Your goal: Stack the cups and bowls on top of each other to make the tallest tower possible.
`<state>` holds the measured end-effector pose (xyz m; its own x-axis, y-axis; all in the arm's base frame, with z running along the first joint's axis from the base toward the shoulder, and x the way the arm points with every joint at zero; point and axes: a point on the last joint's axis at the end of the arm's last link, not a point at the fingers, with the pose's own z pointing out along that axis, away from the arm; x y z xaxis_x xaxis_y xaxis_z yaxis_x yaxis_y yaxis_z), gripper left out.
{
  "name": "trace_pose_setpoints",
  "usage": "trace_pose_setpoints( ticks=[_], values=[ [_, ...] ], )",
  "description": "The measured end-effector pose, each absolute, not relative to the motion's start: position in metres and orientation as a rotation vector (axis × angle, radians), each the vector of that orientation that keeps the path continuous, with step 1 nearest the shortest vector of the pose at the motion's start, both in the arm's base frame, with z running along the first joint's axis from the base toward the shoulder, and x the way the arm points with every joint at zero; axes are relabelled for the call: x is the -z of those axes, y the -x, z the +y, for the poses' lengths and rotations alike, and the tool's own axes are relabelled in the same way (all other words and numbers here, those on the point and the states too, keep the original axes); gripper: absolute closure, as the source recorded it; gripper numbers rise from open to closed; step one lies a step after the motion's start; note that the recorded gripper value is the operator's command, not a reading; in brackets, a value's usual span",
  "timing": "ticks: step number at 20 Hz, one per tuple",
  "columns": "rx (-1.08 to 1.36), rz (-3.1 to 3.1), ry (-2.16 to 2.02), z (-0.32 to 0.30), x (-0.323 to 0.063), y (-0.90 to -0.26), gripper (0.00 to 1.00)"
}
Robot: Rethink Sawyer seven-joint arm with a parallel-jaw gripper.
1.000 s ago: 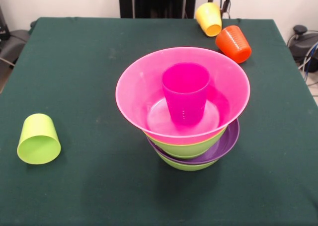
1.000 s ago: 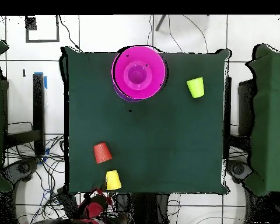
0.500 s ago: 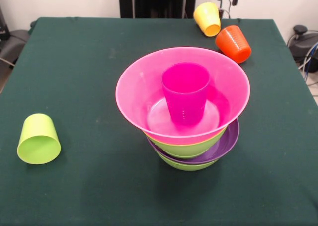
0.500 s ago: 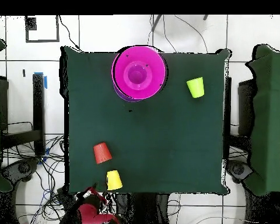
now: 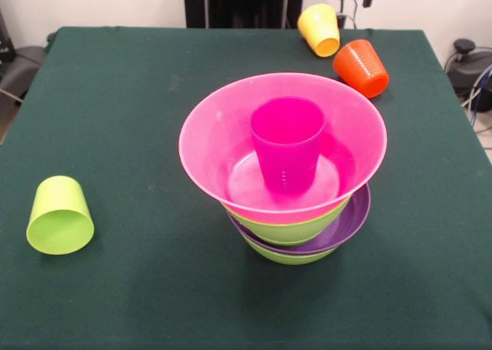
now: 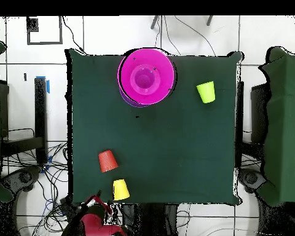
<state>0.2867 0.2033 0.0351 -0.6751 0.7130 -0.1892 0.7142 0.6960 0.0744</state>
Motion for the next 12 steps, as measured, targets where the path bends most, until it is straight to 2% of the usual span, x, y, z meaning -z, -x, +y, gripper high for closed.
trace_pose_setpoints(
  ticks=[12],
  values=[
    [0.059, 2.732, -1.213, 0.185, -0.021, -0.277, 0.0]
  ],
)
